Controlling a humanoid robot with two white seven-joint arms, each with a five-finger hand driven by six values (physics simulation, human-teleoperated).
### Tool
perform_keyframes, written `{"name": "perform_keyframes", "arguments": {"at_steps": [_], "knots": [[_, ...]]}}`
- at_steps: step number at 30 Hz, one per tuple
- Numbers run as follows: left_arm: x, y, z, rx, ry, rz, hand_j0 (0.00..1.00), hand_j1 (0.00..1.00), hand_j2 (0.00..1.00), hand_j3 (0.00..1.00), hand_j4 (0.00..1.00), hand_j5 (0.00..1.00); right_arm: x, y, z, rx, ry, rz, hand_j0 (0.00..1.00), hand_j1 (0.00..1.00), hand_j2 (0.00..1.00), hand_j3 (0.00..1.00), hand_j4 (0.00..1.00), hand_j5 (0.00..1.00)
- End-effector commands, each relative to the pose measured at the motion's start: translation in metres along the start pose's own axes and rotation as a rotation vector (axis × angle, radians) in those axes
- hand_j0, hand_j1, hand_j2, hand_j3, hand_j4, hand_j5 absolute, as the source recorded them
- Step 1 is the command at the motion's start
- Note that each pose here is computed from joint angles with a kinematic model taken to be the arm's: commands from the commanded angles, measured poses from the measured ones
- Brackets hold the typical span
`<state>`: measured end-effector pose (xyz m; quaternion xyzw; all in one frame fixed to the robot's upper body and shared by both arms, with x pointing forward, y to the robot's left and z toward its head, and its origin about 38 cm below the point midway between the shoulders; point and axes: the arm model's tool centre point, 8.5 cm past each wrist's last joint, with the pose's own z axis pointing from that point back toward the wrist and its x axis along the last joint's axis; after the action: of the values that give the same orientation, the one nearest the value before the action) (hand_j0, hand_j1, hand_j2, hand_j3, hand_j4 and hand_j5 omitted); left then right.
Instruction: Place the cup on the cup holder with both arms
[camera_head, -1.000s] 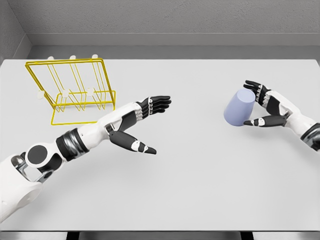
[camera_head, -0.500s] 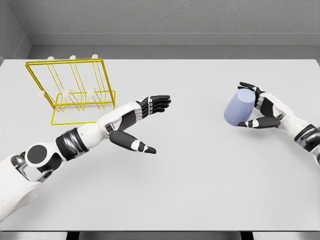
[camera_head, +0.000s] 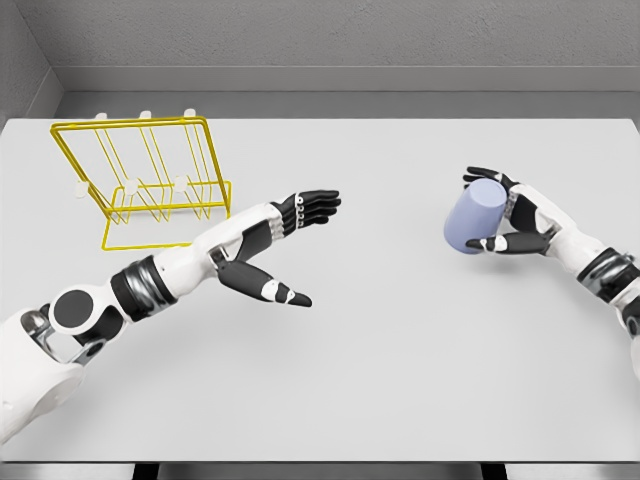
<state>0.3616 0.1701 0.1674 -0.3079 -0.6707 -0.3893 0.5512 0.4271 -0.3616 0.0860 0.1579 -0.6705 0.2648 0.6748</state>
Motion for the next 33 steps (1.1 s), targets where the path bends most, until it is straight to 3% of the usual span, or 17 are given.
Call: {"name": "perform_keyframes", "arguments": {"at_steps": [1, 5, 8, 23, 33], "knots": [[0.000, 0.000, 0.000, 0.001, -0.002, 0.003, 1.00, 1.00, 1.00, 1.00, 1.00, 1.00, 0.000, 0.001, 0.000, 0.001, -0.002, -0.004, 0.78, 0.78, 0.78, 0.78, 0.78, 0.78], [0.000, 0.000, 0.000, 0.001, -0.002, 0.003, 1.00, 1.00, 1.00, 1.00, 1.00, 1.00, 0.000, 0.000, 0.000, 0.000, -0.002, -0.004, 0.59, 0.59, 0.59, 0.59, 0.59, 0.59], [0.000, 0.000, 0.000, 0.001, -0.002, 0.003, 1.00, 1.00, 1.00, 1.00, 1.00, 1.00, 0.002, -0.002, 0.000, -0.002, -0.006, 0.000, 0.52, 0.52, 0.52, 0.52, 0.52, 0.52], [0.001, 0.001, 0.000, 0.001, -0.002, 0.002, 1.00, 1.00, 1.00, 1.00, 1.00, 1.00, 0.028, -0.004, -0.013, 0.012, -0.067, 0.029, 0.46, 0.46, 0.46, 0.46, 0.46, 0.46], [0.000, 0.000, 0.000, 0.001, 0.000, 0.007, 1.00, 1.00, 1.00, 1.00, 1.00, 1.00, 0.041, 0.031, -0.034, 0.101, -0.125, 0.022, 0.46, 0.46, 0.46, 0.46, 0.46, 0.46]]}}
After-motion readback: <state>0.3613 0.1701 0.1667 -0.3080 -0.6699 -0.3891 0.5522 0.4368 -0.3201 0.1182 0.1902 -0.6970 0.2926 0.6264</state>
